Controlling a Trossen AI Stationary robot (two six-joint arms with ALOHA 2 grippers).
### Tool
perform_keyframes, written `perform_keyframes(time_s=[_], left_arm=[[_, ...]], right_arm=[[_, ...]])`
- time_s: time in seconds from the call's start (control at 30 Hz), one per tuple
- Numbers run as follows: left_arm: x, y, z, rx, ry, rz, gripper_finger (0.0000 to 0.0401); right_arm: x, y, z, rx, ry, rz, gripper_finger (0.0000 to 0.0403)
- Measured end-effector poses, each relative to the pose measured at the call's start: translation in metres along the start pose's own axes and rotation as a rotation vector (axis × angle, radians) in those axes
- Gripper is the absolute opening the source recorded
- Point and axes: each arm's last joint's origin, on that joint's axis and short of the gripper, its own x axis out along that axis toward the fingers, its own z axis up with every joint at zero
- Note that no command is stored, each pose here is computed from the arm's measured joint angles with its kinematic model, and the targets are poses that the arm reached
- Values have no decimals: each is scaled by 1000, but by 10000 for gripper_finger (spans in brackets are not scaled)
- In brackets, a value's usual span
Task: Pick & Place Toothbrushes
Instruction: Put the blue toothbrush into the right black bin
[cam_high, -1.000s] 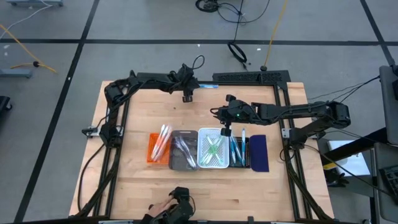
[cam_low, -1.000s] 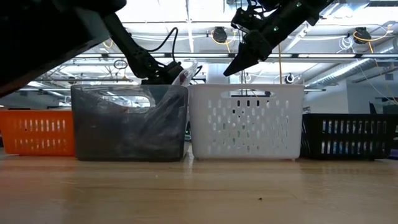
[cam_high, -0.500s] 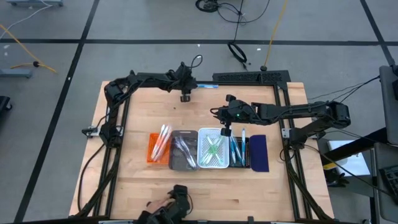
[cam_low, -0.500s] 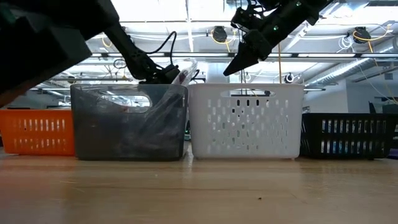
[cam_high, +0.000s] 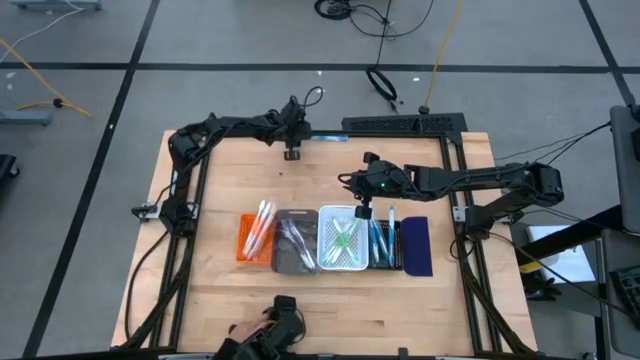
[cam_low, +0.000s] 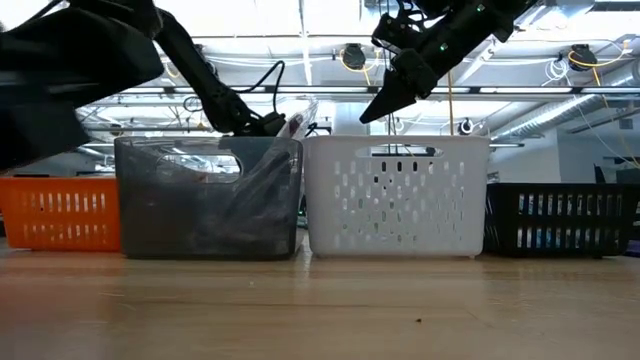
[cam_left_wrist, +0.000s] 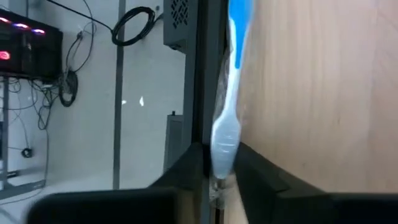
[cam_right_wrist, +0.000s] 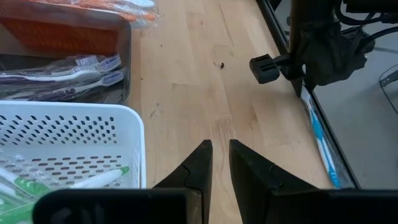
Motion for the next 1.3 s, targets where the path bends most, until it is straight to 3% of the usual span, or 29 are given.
perform_keyframes(time_s=[0.07,0.13,0.47,0.8,1.07,1.3], left_arm=[[-1,-2,1,5,15,1,36],[-1,-4,3,-14,32,17,17],[-30,-23,18,-57,96,-42,6],[-110,-45,52,-98,48,-49,4],[-170,-96,83,3,-6,-45,4],[-194,-147,98,118,6,0,4]], right_arm=[[0,0,0,-3,0,0,50],[0,0,0,-2,0,0,50],[0,0,-1,8,12,2,50],[0,0,-1,65,11,0,50],[0,0,1,56,-13,-1,51],[-2,12,7,-33,-55,28,80]])
